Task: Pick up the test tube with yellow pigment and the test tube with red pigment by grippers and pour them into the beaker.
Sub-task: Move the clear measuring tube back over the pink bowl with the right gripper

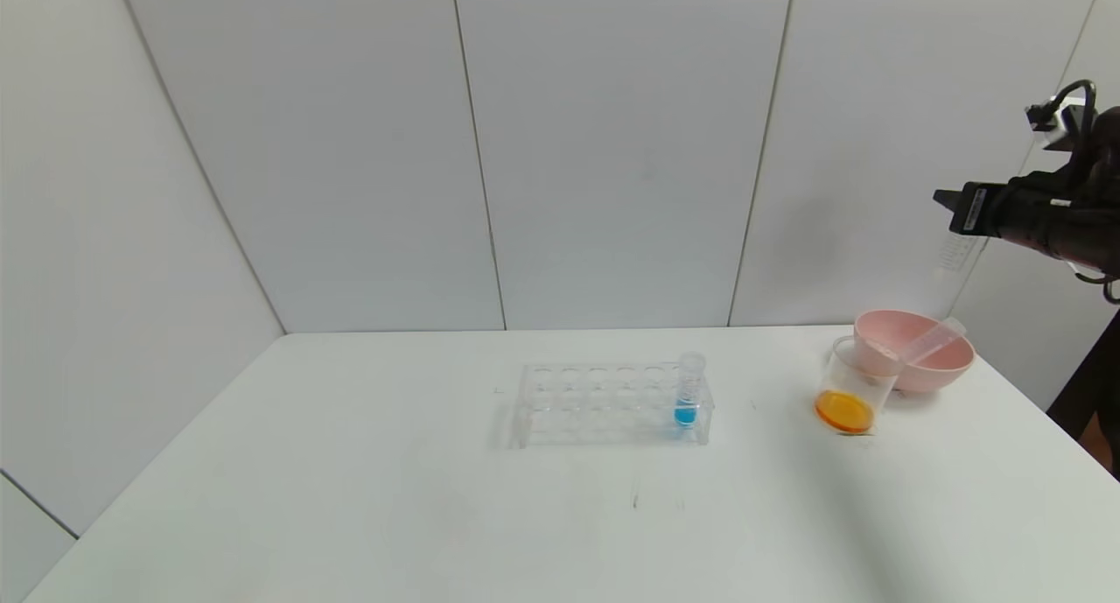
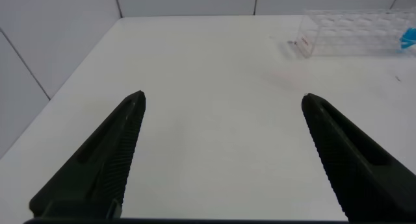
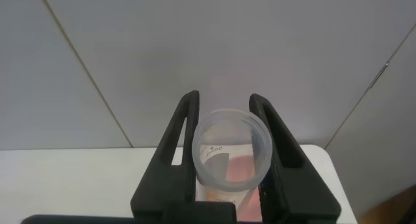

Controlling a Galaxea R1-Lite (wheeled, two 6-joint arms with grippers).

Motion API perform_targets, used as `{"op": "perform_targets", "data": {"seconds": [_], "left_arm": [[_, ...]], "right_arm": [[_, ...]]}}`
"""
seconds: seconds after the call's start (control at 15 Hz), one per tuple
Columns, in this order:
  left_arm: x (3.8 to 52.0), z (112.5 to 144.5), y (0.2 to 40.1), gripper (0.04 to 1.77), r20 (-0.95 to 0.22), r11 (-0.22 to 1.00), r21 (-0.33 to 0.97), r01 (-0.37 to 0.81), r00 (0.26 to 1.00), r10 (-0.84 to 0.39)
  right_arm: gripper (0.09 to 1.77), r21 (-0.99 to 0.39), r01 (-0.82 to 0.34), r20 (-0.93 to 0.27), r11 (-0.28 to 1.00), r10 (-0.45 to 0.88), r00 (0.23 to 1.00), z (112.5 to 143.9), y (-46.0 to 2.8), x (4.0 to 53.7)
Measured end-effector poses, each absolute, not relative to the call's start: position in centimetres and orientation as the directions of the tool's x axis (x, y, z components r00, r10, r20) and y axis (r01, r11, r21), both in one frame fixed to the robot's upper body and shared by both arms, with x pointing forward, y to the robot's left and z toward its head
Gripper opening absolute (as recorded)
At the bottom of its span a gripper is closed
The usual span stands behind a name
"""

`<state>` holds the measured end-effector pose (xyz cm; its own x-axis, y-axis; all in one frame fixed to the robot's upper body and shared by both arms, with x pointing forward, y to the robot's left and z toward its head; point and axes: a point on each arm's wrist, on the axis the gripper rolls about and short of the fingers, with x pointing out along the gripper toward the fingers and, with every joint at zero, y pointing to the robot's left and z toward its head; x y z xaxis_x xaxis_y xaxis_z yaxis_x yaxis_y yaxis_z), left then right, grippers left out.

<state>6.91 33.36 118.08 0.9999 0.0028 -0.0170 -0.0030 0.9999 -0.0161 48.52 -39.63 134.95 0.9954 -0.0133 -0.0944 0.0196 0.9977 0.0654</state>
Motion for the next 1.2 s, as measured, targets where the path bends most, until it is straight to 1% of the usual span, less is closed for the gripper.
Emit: {"op": "perform_targets", "data": {"seconds": [0.2, 0.4, 0.67, 0.93, 1.2], "left_arm": [[6.9, 118.1, 33.4, 1.72, -0.017, 1.000, -0.017, -0.003, 1.000, 0.003], [6.9, 118.1, 33.4, 1.72, -0.017, 1.000, -0.017, -0.003, 1.000, 0.003], [6.9, 118.1, 33.4, 1.72, -0.017, 1.000, -0.016, -0.003, 1.000, 0.003], [6.9, 118.1, 33.4, 1.72, -0.017, 1.000, -0.017, -0.003, 1.000, 0.003], [6.9, 118.1, 33.4, 1.72, -0.017, 1.000, -0.017, -0.003, 1.000, 0.003]], "right_arm": [[0.59, 0.081, 0.051, -0.120, 0.995, -0.041, 0.992, 131.7, -40.7, 49.2], [0.59, 0.078, 0.078, -0.105, 0.994, -0.069, 0.992, 128.6, -42.2, 50.7], [0.59, 0.079, 0.119, -0.152, 0.990, -0.106, 0.983, 124.7, -44.3, 52.3], [0.59, 0.076, 0.117, -0.158, 0.990, -0.104, 0.982, 122.7, -44.5, 53.3], [0.59, 0.078, 0.107, -0.174, 0.991, -0.092, 0.980, 121.9, -44.0, 53.7]]}}
